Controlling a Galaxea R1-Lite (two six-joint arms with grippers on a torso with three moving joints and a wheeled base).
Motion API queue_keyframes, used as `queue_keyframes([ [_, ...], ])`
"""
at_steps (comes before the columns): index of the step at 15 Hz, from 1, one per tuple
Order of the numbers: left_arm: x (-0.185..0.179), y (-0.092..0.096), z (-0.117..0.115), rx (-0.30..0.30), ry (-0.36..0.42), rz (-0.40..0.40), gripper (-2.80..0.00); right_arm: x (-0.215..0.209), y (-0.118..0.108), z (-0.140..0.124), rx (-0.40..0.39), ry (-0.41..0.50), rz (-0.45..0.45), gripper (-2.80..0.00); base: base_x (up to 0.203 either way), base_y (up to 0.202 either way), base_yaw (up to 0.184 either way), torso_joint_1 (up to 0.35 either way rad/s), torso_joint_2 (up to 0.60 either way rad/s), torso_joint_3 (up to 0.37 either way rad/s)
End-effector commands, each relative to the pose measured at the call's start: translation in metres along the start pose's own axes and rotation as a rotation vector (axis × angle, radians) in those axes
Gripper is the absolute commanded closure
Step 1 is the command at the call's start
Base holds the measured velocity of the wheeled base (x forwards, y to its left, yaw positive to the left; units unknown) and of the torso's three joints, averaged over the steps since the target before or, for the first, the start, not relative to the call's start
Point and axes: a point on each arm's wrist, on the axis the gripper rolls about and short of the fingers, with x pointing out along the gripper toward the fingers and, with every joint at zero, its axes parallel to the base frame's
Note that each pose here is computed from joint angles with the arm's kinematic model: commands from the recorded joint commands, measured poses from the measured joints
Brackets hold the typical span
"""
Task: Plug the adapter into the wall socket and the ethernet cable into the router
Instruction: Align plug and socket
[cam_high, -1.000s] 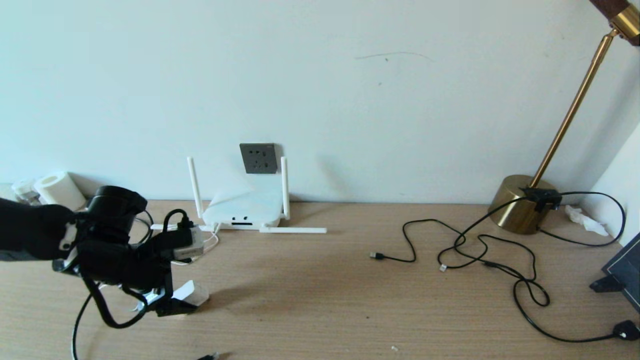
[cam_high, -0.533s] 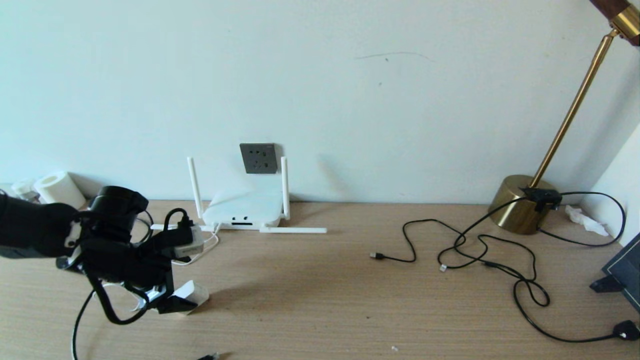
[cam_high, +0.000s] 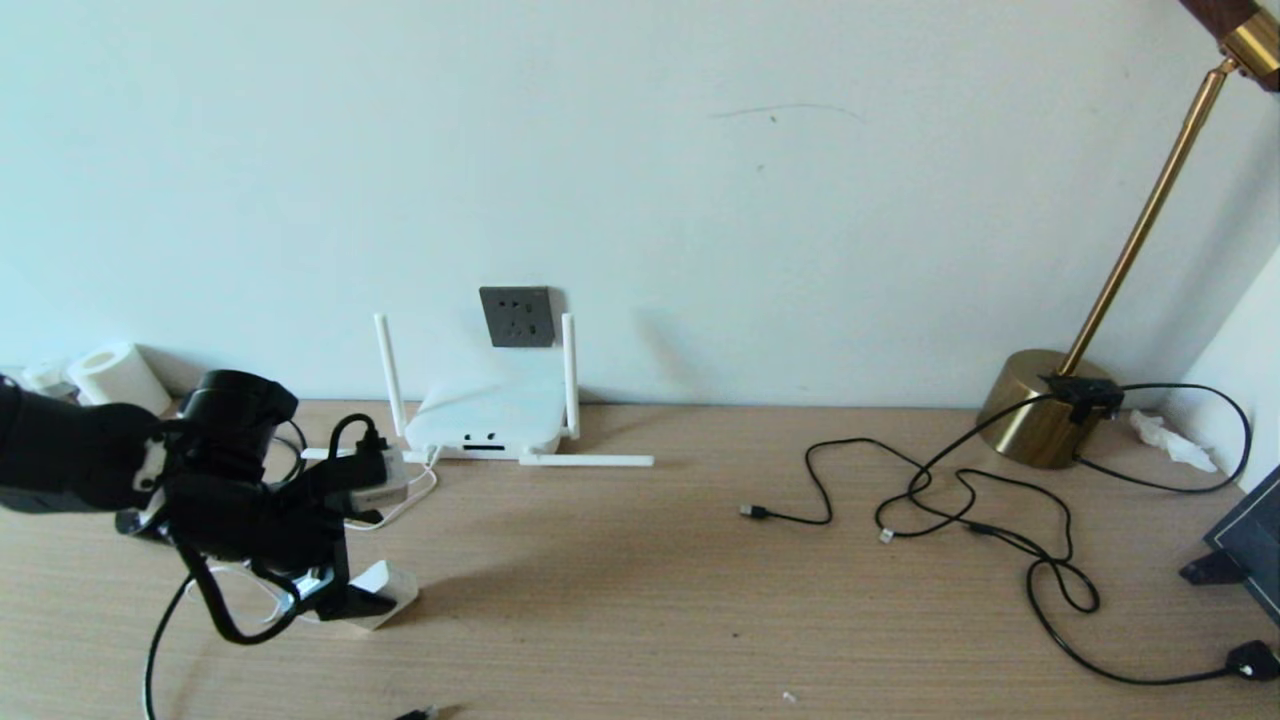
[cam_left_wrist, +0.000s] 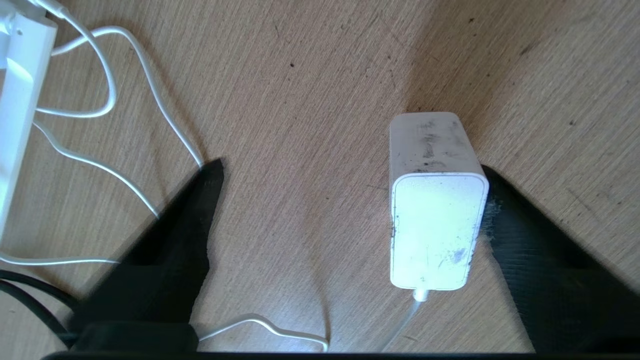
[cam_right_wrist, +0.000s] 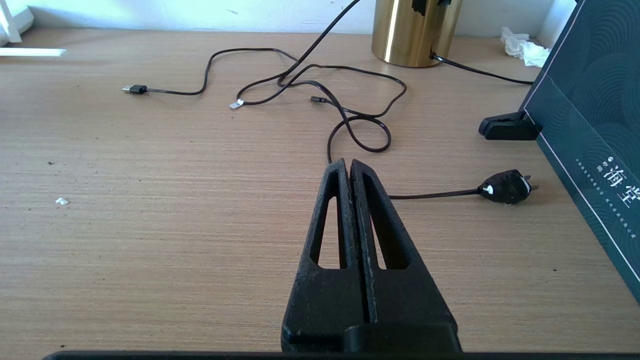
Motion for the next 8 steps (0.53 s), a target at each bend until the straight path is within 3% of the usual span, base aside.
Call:
queue_keyframes([
  [1,0.0012,-0.0005,-0.0006,0.004,0.001,-0.006,0.0,0.0,0.0,0.0,0.0,0.0,0.0,0.0,0.0,0.0,0.0,0.0,0.0,0.0],
  [8,0.0037,-0.0044,-0.0028,0.002,0.003,-0.02,0.0,0.0,0.0,0.0,0.0,0.0,0.0,0.0,0.0,0.0,0.0,0.0,0.0,0.0],
])
